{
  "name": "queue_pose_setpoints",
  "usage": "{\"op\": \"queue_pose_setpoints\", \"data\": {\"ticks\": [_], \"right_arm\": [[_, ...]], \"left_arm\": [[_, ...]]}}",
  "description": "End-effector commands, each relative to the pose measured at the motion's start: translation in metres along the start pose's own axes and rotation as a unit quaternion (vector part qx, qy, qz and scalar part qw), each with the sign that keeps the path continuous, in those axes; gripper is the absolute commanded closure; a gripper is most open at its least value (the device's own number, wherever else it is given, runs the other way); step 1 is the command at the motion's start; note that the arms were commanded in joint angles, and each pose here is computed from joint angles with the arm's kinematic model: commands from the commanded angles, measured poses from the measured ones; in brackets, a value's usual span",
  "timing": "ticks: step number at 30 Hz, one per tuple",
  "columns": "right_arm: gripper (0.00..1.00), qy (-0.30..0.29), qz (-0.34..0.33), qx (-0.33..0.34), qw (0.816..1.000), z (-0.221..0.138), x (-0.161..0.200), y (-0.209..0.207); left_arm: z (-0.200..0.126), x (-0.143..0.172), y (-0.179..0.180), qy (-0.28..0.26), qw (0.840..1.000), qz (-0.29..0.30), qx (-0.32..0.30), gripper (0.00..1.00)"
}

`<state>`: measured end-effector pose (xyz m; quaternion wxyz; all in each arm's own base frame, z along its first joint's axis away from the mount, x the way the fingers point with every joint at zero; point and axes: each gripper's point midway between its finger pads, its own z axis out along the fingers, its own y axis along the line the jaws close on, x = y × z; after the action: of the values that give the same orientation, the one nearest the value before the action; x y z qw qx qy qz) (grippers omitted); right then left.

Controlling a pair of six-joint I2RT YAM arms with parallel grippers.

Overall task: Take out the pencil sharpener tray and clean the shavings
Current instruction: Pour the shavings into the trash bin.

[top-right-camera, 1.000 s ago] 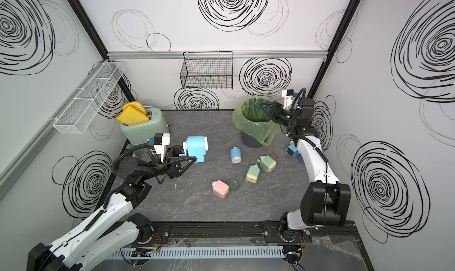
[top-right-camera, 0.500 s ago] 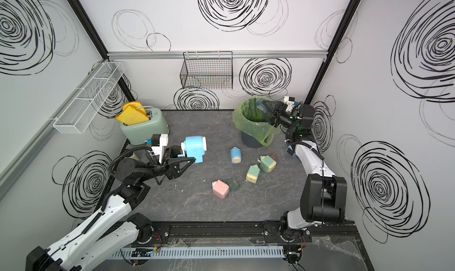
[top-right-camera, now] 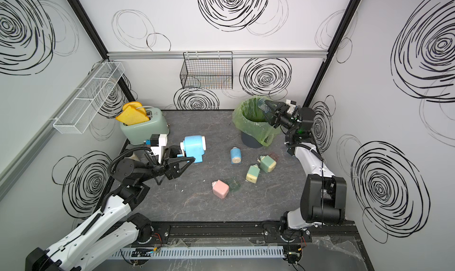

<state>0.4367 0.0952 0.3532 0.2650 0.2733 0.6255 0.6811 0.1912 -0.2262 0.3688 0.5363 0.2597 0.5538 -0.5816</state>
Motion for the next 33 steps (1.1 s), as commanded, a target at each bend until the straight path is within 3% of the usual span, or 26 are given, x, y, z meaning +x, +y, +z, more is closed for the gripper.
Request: {"op": "queue_pose_setpoints", "data": {"ticks": [1,4,7,9,12,15,17,20,22,25,27,30,31,32,33], "right_arm": [[0.62,-0.011,0.041,-0.038,0.998,0.002,-0.002,0.024],[0.62,-0.011,0.039,-0.002,0.999,0.008,-0.005,0.009],[0.62,-0.002,0.041,-0.034,0.999,0.014,0.005,0.014],[0.63,0.002,0.040,0.010,0.999,0.020,-0.003,-0.003],[0.62,0.016,0.040,-0.031,0.999,0.026,0.008,0.009],[0.64,0.029,0.057,0.015,0.998,0.030,0.004,-0.012],[0.62,0.026,0.039,-0.032,0.998,0.030,0.009,0.007],[0.65,0.028,0.060,0.023,0.998,0.027,0.001,-0.013],[0.62,0.014,0.033,-0.025,0.999,0.026,0.003,0.008],[0.64,0.028,0.058,0.024,0.998,0.025,-0.003,-0.013],[0.61,0.021,0.027,-0.032,0.999,0.027,0.004,0.011],[0.64,0.043,0.061,0.036,0.997,0.031,0.000,-0.019],[0.64,0.050,0.069,0.015,0.996,0.033,0.006,-0.014],[0.61,0.042,0.041,-0.032,0.998,0.033,0.010,0.006],[0.60,0.035,0.012,-0.035,0.999,0.035,0.006,0.012]], "left_arm": [[-0.002,-0.011,-0.011,-0.020,0.999,0.030,0.015,0.79],[-0.002,-0.011,-0.011,-0.022,0.999,0.030,0.014,0.79],[-0.002,-0.012,-0.012,-0.022,0.999,0.032,0.014,0.79],[-0.002,-0.012,-0.011,-0.024,0.999,0.031,0.013,0.79],[-0.002,-0.012,-0.012,-0.022,0.999,0.033,0.013,0.79],[-0.002,-0.012,-0.010,-0.024,0.999,0.031,0.013,0.79],[-0.002,-0.013,-0.012,-0.021,0.999,0.033,0.015,0.80],[-0.001,-0.012,-0.010,-0.023,0.999,0.032,0.014,0.80],[-0.001,-0.012,-0.011,-0.019,0.999,0.033,0.013,0.80],[-0.001,-0.012,-0.010,-0.024,0.999,0.030,0.014,0.80],[-0.001,-0.012,-0.010,-0.020,0.999,0.032,0.013,0.80],[0.000,-0.012,-0.009,-0.023,0.999,0.029,0.013,0.80],[0.000,-0.012,-0.009,-0.021,0.999,0.030,0.015,0.80],[0.000,-0.012,-0.010,-0.020,0.999,0.032,0.013,0.80],[-0.001,-0.012,-0.009,-0.020,0.999,0.033,0.010,0.80]]}}
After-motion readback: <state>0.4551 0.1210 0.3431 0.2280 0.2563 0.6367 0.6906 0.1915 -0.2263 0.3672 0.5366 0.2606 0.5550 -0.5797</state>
